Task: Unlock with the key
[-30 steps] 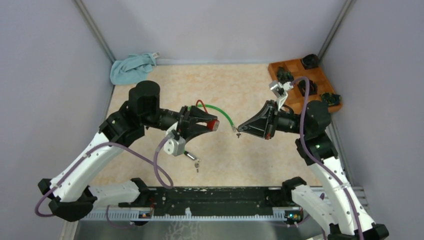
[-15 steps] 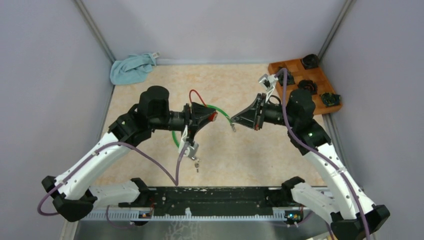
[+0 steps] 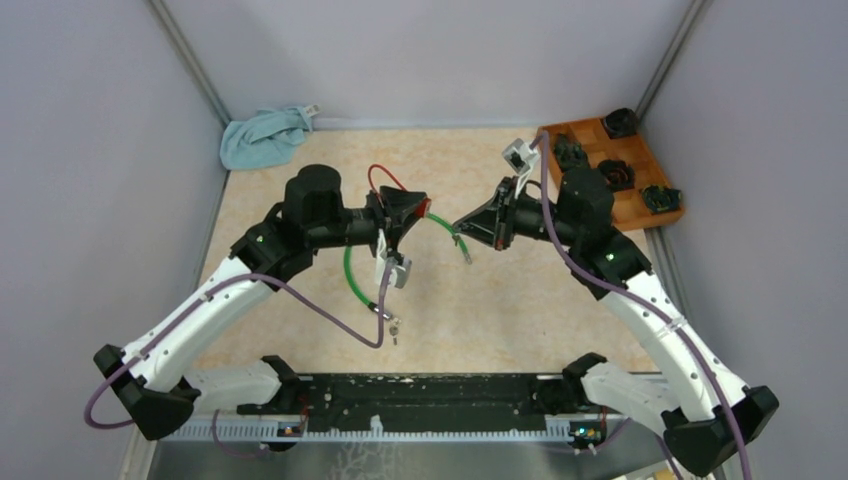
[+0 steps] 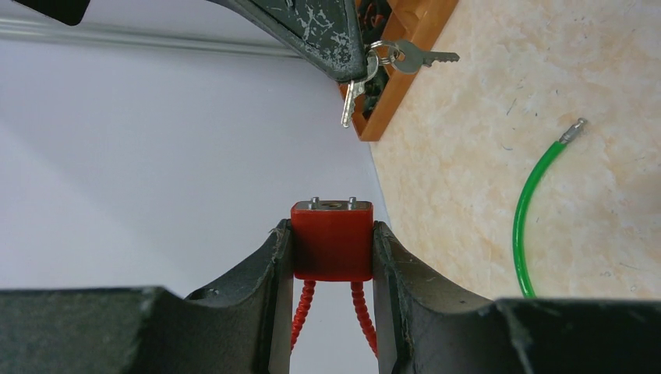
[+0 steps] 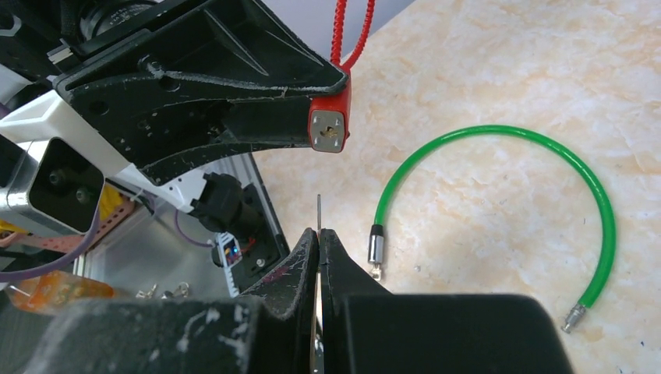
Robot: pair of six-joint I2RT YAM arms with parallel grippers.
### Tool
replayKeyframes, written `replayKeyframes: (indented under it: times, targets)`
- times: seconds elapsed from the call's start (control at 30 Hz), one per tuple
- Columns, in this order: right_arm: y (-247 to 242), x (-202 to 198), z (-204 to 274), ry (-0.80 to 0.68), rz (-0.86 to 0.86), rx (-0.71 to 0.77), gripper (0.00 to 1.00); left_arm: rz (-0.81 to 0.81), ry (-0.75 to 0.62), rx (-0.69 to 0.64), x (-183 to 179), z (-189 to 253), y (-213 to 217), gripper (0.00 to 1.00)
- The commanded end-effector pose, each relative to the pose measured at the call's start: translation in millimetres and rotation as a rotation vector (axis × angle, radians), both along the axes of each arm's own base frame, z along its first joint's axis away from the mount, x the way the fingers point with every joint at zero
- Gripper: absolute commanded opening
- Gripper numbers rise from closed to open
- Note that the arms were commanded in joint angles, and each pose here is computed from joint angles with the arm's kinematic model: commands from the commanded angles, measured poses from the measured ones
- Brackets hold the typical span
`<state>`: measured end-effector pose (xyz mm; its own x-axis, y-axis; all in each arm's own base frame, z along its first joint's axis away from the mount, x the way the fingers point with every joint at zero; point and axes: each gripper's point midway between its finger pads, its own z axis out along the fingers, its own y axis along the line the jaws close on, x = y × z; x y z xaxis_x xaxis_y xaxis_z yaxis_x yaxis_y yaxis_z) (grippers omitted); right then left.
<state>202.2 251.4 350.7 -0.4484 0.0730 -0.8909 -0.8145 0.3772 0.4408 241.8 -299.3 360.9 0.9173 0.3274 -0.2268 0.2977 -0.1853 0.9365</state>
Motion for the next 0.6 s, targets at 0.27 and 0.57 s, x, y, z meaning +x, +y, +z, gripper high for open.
replayKeyframes:
  times: [0.27, 0.57]
  targets:
    - [15, 9, 33, -0.080, 0.003, 0.041, 0.00, -0.040, -0.044, -0.041, -10, 13, 1, 0.00]
    - [21, 9, 35, -0.072, 0.022, 0.037, 0.00, -0.049, -0.050, -0.020, -11, 8, 1, 0.00]
